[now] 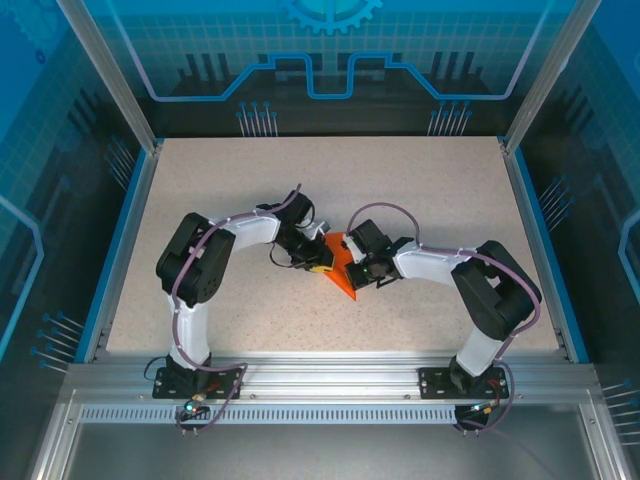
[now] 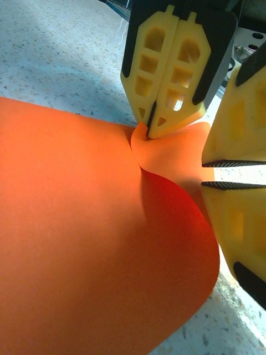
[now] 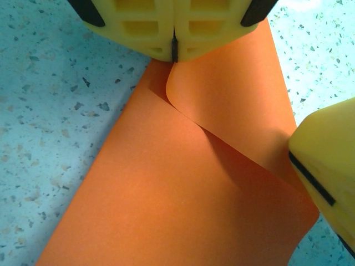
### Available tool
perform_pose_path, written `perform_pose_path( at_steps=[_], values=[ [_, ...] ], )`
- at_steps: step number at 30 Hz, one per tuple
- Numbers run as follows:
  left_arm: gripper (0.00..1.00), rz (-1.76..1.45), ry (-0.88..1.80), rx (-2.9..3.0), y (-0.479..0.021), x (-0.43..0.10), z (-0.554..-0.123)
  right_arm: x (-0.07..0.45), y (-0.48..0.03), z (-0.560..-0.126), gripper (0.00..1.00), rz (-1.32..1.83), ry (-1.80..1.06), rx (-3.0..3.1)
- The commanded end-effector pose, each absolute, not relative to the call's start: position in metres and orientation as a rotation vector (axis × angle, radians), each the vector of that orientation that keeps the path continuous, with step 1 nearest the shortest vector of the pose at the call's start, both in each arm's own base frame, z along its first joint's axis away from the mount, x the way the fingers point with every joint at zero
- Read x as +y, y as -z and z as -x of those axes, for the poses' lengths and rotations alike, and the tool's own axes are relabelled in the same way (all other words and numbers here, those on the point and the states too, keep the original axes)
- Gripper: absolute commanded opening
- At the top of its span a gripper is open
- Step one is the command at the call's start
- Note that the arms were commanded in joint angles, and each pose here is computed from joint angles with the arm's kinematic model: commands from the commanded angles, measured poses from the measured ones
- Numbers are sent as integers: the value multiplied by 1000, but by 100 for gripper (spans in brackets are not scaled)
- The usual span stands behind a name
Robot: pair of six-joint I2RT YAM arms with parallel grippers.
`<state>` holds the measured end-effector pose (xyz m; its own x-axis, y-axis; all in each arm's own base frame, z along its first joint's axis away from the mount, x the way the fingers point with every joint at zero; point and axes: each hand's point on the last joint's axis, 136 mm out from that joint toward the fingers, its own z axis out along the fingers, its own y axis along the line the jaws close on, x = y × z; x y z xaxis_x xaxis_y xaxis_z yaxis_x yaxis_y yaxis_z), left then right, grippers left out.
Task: Fold a paper plane with a square sheet of paper (fold left side to right side)
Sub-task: Third fold the triangle at the center of the table.
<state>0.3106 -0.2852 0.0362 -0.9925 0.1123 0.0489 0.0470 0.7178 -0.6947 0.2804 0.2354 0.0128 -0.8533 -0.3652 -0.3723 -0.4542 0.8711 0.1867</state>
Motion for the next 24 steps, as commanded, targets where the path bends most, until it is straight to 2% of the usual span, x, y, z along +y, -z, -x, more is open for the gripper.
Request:
perform_pose_path(
  at_steps=[1,12,19,24],
  values=[
    [17,102,-1099,-2829,-23,-281,-308,224,14,-258,0,666,-323,2831],
    [18,69,-1019,-2845,-3,-274,-308,224,8,-260,0,657,-326,2818],
    [18,50,-964,-2846,8,-269,-304,230,-22,-278,0,598,-391,2750],
    [17,45,-948,-2842,12,-267,-302,227,-50,-284,18,534,-461,2685]
  ],
)
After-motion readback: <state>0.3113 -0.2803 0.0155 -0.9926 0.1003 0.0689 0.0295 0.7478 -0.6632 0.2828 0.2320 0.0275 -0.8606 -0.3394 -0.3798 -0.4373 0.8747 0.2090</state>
